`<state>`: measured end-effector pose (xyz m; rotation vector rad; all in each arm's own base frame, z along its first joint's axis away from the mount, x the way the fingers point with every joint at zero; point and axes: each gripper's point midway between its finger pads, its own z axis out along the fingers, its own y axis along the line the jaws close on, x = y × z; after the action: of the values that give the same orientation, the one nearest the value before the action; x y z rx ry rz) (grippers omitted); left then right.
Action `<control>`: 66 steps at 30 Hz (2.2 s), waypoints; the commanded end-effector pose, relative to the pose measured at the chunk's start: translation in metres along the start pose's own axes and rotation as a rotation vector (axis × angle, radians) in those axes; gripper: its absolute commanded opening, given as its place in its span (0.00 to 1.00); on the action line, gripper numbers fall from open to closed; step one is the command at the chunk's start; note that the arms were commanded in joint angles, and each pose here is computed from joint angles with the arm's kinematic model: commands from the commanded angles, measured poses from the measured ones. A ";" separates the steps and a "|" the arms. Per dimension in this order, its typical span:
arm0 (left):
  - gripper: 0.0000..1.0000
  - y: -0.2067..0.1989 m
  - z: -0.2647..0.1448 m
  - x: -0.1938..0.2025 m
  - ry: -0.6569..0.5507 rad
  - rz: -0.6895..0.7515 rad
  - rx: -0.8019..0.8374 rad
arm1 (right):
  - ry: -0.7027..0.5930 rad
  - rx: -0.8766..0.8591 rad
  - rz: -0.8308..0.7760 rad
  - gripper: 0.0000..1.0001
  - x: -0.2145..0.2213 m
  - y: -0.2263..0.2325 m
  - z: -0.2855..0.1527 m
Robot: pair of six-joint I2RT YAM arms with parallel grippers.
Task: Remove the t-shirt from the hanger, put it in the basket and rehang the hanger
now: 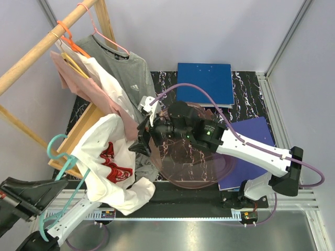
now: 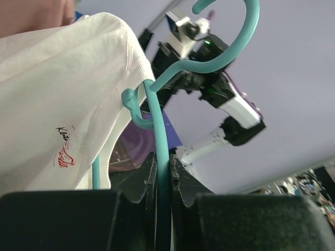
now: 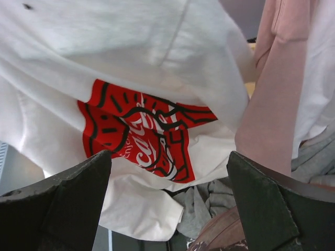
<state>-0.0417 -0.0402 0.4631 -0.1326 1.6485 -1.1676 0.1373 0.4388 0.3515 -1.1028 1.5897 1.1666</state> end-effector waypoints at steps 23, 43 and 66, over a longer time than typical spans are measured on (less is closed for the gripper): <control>0.00 -0.046 -0.028 -0.003 0.108 0.016 0.358 | -0.213 -0.181 -0.198 0.62 -0.040 0.014 0.037; 0.00 0.006 -0.017 -0.008 0.023 0.022 0.120 | -0.459 0.672 0.104 0.00 -0.126 -0.181 -0.140; 0.00 0.087 0.037 -0.049 -0.160 0.152 -0.354 | -0.901 0.613 -0.273 0.00 -0.356 -0.066 -0.281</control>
<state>0.0283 0.0037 0.4363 -0.2807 1.6565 -0.8461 0.2500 0.2255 0.7281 -0.2890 0.9592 0.8264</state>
